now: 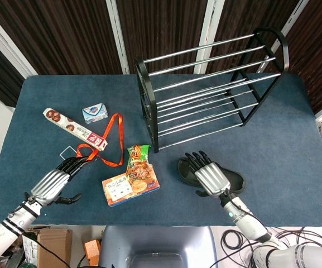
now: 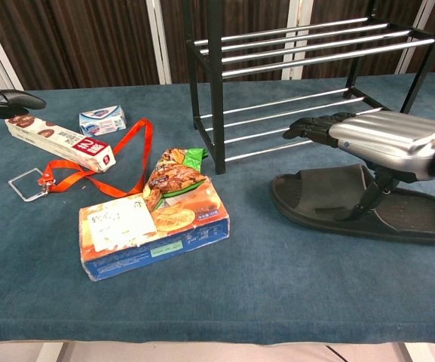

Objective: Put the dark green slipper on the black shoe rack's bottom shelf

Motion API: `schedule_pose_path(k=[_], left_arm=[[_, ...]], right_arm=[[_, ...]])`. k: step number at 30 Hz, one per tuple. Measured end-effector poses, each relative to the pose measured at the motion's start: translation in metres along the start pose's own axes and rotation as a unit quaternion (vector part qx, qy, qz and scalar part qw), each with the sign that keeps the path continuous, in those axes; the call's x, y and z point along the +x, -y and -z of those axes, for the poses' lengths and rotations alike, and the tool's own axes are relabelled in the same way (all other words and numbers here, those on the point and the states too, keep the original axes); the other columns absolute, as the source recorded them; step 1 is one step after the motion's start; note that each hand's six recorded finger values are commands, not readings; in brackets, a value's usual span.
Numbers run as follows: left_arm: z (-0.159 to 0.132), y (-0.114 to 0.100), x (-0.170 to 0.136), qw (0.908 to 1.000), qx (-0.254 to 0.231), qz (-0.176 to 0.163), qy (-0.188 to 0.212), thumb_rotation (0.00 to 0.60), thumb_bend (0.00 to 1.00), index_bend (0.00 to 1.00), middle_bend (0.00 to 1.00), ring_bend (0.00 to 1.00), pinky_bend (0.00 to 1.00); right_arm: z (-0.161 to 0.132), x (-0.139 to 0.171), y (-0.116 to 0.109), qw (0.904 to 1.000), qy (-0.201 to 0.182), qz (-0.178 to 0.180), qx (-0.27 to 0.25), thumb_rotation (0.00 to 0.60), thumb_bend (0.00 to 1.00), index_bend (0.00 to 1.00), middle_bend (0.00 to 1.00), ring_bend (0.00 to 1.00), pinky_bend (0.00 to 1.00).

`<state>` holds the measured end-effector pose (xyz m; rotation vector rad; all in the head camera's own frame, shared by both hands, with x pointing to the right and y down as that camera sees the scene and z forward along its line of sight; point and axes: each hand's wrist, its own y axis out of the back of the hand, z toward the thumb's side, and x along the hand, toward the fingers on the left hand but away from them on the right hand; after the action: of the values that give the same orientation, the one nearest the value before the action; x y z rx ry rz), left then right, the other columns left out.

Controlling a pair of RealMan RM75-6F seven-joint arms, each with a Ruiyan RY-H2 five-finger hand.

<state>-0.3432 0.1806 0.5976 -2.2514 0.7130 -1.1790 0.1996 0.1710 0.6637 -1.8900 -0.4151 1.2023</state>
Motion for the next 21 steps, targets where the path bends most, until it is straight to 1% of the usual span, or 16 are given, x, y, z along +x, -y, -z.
schedule_pose_path(k=[2, 5, 8, 14, 17, 19, 21], left_arm=[[0.002, -0.001, -0.001, 1.0, 0.002, -0.004, -0.004, 0.6, 0.31, 0.0, 0.0, 0.0, 0.02], [0.007, -0.003, -0.005, 0.9996, 0.02, -0.013, -0.014, 0.6, 0.31, 0.0, 0.0, 0.0, 0.03], [0.013, -0.007, -0.02, 0.9982, 0.046, -0.027, -0.026, 0.6, 0.31, 0.0, 0.0, 0.0, 0.03], [0.025, -0.008, -0.072, 0.9945, 0.08, -0.056, -0.039, 0.6, 0.31, 0.0, 0.0, 0.0, 0.03], [0.037, -0.003, -0.102, 0.9909, 0.105, -0.068, -0.049, 0.6, 0.31, 0.0, 0.0, 0.0, 0.03], [0.047, 0.001, -0.125, 0.9875, 0.122, -0.083, -0.055, 0.6, 0.32, 0.0, 0.0, 0.0, 0.03], [0.054, 0.004, -0.141, 0.9845, 0.132, -0.098, -0.06, 0.6, 0.32, 0.0, 0.0, 0.0, 0.03]], right_arm=[[0.0, 0.001, 0.0, 1.0, 0.004, -0.002, 0.001, 0.6, 0.05, 0.0, 0.0, 0.0, 0.0], [0.003, 0.006, -0.001, 0.9999, 0.012, -0.002, 0.005, 0.6, 0.05, 0.0, 0.0, 0.0, 0.0], [0.013, 0.018, -0.004, 0.9996, 0.028, -0.002, 0.007, 0.6, 0.05, 0.0, 0.0, 0.0, 0.0], [0.056, 0.054, -0.004, 0.9962, 0.084, -0.007, 0.021, 0.6, 0.05, 0.0, 0.0, 0.0, 0.0], [0.078, 0.063, 0.003, 0.9932, 0.115, -0.02, 0.003, 0.6, 0.05, 0.0, 0.0, 0.0, 0.0], [0.098, 0.068, 0.01, 0.9889, 0.144, -0.033, -0.014, 0.6, 0.05, 0.0, 0.0, 0.0, 0.0], [0.12, 0.072, 0.02, 0.9828, 0.175, -0.048, -0.033, 0.6, 0.05, 0.0, 0.0, 0.0, 0.0]])
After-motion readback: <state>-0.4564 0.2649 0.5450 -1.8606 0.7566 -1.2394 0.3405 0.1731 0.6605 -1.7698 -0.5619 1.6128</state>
